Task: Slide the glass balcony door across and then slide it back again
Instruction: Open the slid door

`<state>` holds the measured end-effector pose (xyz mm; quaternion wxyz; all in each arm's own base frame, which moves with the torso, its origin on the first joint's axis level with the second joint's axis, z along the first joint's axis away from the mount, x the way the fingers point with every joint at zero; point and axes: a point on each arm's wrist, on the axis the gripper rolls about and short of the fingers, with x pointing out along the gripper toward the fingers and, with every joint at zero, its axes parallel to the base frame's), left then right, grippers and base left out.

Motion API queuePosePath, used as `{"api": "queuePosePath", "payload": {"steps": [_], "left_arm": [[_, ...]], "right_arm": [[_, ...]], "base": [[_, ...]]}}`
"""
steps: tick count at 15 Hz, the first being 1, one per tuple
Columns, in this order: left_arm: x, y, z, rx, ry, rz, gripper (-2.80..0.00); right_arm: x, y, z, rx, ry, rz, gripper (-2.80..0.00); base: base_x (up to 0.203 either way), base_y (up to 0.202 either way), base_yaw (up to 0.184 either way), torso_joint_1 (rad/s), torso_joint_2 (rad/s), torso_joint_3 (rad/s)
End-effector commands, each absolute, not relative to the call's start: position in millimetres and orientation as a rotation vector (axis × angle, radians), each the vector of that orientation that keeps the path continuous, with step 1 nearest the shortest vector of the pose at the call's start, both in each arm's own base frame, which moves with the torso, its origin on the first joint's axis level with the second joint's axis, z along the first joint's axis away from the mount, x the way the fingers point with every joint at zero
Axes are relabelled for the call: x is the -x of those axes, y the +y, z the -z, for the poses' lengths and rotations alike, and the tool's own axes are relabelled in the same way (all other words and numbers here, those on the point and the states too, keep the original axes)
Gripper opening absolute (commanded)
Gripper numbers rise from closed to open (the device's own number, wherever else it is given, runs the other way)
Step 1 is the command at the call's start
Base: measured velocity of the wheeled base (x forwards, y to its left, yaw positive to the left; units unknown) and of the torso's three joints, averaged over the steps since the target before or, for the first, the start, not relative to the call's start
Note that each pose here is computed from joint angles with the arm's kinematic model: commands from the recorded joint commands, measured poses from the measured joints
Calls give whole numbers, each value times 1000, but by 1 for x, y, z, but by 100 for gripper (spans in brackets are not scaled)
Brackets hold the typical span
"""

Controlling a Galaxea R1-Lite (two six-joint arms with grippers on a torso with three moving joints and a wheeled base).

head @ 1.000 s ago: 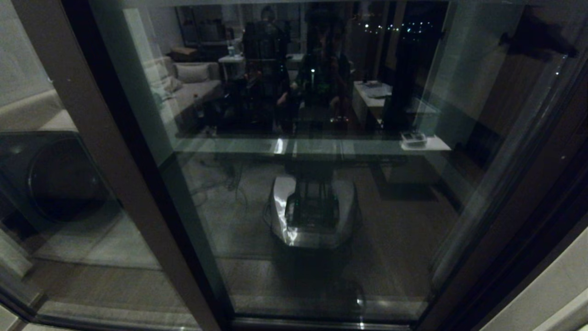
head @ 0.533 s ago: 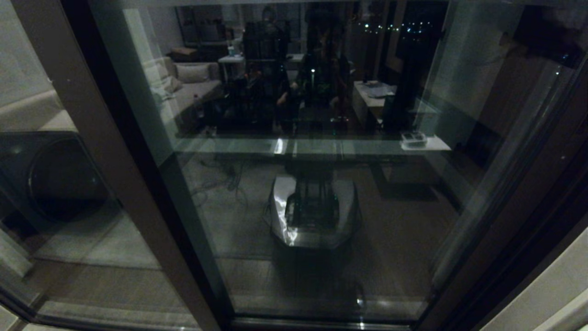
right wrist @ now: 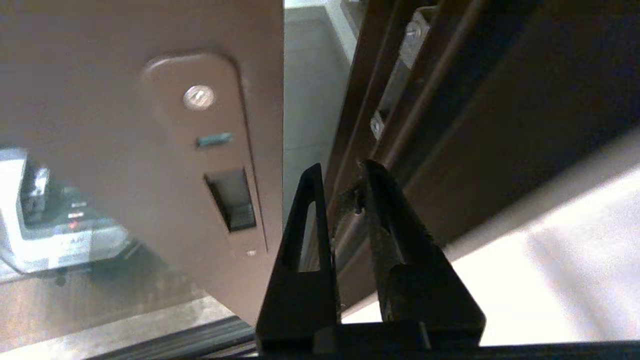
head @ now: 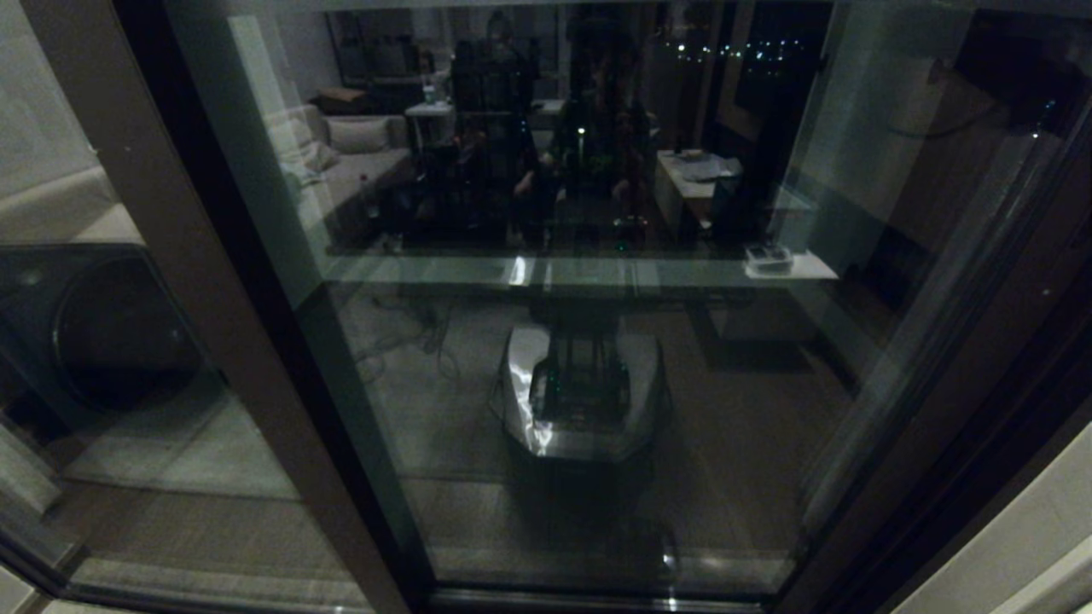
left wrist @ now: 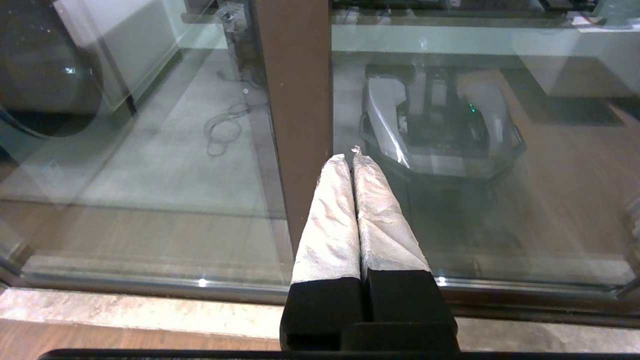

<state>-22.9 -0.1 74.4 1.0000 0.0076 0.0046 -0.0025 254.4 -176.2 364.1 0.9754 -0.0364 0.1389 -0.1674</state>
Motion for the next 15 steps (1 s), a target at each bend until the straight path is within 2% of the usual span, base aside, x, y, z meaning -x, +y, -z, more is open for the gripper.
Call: {"api": "queuePosePath", "payload": {"steps": [1,15], "left_arm": [[23,0,-74,-15,11,4,-280],[23,0,-74,-15,11,4,-280]], "right_arm": [[-268,-180,-356,35,296,322,-280],[-296,-174,-347,-20,249,310,-280]], "base": [[0,0,0,0,0,0],[0,0,0,0,0,0]]}}
